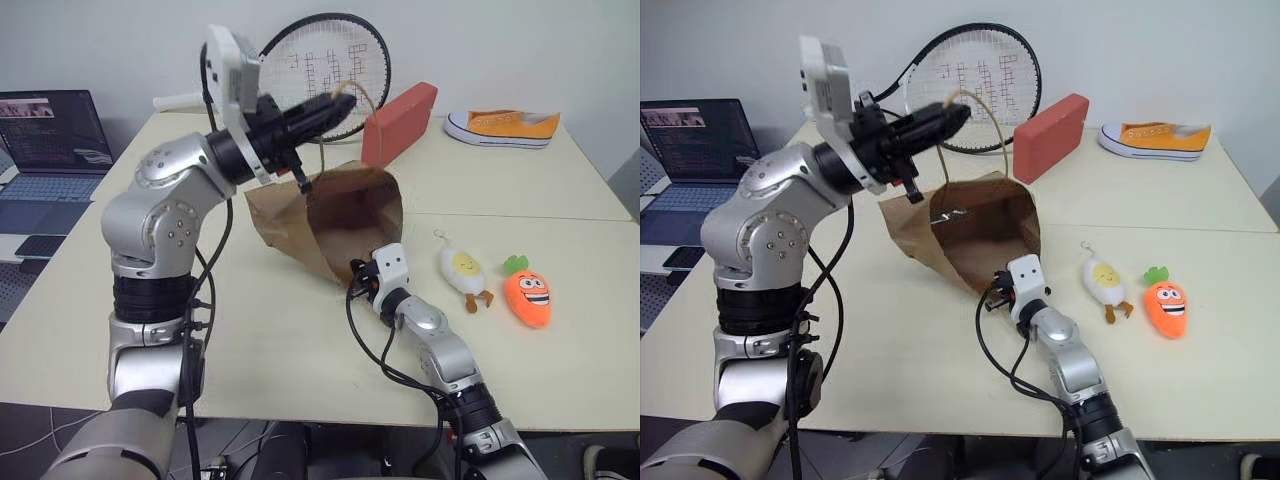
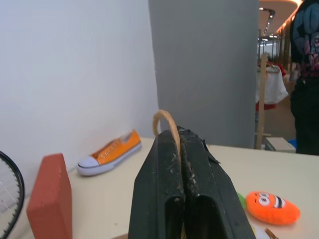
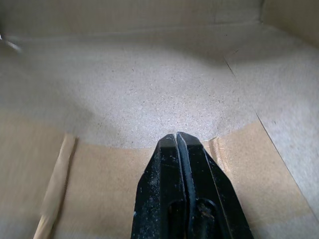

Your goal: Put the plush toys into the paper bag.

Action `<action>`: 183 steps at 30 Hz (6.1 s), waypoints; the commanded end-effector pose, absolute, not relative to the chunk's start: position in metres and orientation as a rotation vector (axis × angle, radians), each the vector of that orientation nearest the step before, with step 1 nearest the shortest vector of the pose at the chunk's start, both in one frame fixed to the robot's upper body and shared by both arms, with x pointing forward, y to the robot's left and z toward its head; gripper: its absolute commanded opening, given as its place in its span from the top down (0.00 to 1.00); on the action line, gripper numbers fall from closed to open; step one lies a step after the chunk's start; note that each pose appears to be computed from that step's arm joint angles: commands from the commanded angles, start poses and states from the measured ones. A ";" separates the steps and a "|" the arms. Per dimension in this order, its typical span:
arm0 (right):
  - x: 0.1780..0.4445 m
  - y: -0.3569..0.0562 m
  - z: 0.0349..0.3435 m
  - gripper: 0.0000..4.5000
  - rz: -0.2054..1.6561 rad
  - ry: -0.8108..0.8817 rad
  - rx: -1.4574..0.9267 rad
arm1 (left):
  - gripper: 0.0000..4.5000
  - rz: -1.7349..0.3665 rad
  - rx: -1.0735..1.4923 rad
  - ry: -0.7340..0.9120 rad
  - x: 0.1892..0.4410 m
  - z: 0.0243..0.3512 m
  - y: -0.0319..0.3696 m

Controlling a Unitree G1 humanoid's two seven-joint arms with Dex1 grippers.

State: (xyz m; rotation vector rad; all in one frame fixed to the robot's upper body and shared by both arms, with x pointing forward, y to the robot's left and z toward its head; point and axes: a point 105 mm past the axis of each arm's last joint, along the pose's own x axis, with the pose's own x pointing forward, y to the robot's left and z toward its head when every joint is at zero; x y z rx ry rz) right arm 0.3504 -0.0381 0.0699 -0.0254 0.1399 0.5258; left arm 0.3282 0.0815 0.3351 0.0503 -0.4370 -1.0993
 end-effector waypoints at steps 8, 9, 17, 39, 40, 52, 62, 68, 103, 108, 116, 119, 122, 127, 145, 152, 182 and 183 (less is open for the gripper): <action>0.351 -0.052 0.049 0.99 0.475 0.232 -0.014 | 1.00 -1.157 0.089 -0.372 0.313 0.303 0.079; 0.352 -0.051 0.052 0.99 0.478 0.221 -0.011 | 1.00 -1.167 0.092 -0.354 0.312 0.297 0.078; 0.352 -0.051 0.093 0.99 0.512 0.102 -0.014 | 1.00 -1.211 0.091 -0.299 0.307 0.279 0.072; 0.281 -0.122 0.192 0.99 0.747 -0.025 -0.194 | 1.00 -1.349 0.066 -0.222 0.290 0.248 0.045; 0.281 -0.130 0.195 0.99 0.729 -0.023 -0.219 | 1.00 -1.357 0.061 -0.215 0.288 0.245 0.043; 0.265 -0.195 0.152 0.40 0.646 0.109 -0.696 | 1.00 -1.373 0.048 -0.162 0.286 0.227 0.047; 0.270 -0.211 0.113 0.25 0.634 0.101 -0.981 | 1.00 -1.348 0.028 -0.172 0.289 0.231 0.054; 0.281 -0.211 0.104 0.25 0.603 0.104 -0.989 | 1.00 -1.348 0.027 -0.176 0.288 0.231 0.052; 0.239 -0.133 0.179 0.99 0.984 0.088 -0.260 | 1.00 -1.370 0.042 -0.175 0.293 0.240 0.057; 0.251 -0.115 0.181 0.99 0.958 0.037 -0.174 | 1.00 -1.381 0.042 -0.174 0.291 0.241 0.054; 0.268 -0.102 0.173 0.99 0.923 0.033 -0.145 | 1.00 -1.384 0.041 -0.172 0.290 0.241 0.054; 0.272 -0.100 0.168 0.99 0.908 0.038 -0.147 | 1.00 -1.382 0.041 -0.173 0.289 0.241 0.055; 0.275 -0.097 0.164 0.99 0.894 0.039 -0.146 | 1.00 -1.384 0.040 -0.172 0.289 0.242 0.055; 0.284 -0.093 0.157 0.99 0.843 0.066 -0.116 | 1.00 -1.396 0.037 -0.171 0.287 0.243 0.055; 0.330 -0.054 0.154 0.99 0.688 0.157 0.211 | 1.00 -1.466 0.021 -0.144 0.274 0.238 0.047; 0.351 -0.049 0.152 0.95 0.570 0.121 0.216 | 1.00 -1.472 0.017 -0.129 0.272 0.235 0.047; 0.277 -0.143 0.197 0.00 0.754 0.124 -0.217 | 1.00 -1.354 -0.053 -0.149 0.300 0.236 0.050; 0.277 -0.157 0.200 0.00 0.708 0.118 -0.271 | 1.00 -1.355 -0.052 -0.149 0.300 0.235 0.049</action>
